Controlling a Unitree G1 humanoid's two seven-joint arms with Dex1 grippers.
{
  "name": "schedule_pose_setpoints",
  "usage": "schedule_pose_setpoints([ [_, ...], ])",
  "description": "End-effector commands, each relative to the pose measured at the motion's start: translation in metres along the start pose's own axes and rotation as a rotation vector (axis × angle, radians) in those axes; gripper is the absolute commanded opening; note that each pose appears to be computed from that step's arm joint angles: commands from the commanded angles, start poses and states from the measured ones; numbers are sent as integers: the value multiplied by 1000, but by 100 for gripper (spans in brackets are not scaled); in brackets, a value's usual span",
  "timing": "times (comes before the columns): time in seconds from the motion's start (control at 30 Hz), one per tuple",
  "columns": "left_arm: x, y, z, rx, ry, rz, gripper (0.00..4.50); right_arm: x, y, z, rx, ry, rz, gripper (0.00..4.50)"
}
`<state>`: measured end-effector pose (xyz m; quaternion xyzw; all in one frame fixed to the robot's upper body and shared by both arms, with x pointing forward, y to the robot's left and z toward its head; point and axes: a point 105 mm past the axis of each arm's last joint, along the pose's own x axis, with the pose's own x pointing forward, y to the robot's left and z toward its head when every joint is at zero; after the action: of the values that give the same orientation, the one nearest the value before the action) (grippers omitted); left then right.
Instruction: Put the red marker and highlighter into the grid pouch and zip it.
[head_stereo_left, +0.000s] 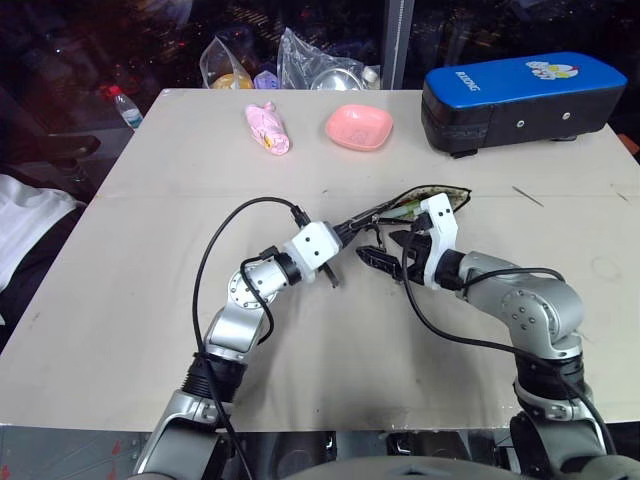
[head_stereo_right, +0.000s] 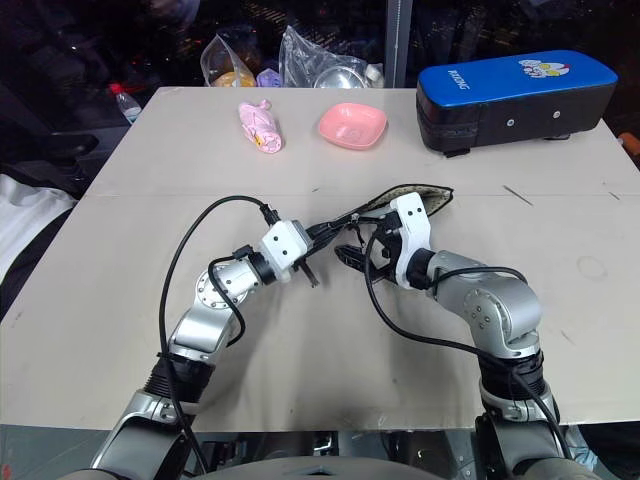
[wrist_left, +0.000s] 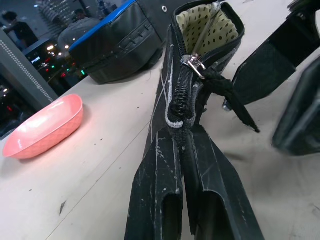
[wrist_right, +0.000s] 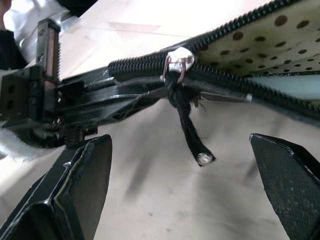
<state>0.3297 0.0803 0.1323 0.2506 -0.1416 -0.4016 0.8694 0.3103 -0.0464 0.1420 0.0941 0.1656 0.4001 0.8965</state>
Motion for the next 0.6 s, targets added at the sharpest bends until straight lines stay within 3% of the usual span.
schedule_pose_setpoints([
  [0.03, 1, 0, 14, 29, -44, 7, 0, 1, 7, 18, -16, -67, 18, 444],
  [0.13, 1, -3, 14, 34, -42, 3, 0, 4, 7, 24, 26, -96, 23, 375],
  [0.37, 1, -3, 13, 35, -39, 5, 0, 4, 1, 25, 52, -109, -13, 30],
  [0.4, 1, -3, 13, 35, -39, 5, 0, 4, 0, 25, 52, -109, -18, 8],
  [0.6, 0, -1, 10, 36, -34, 7, 0, -2, -10, 22, 40, -100, -59, 8],
])
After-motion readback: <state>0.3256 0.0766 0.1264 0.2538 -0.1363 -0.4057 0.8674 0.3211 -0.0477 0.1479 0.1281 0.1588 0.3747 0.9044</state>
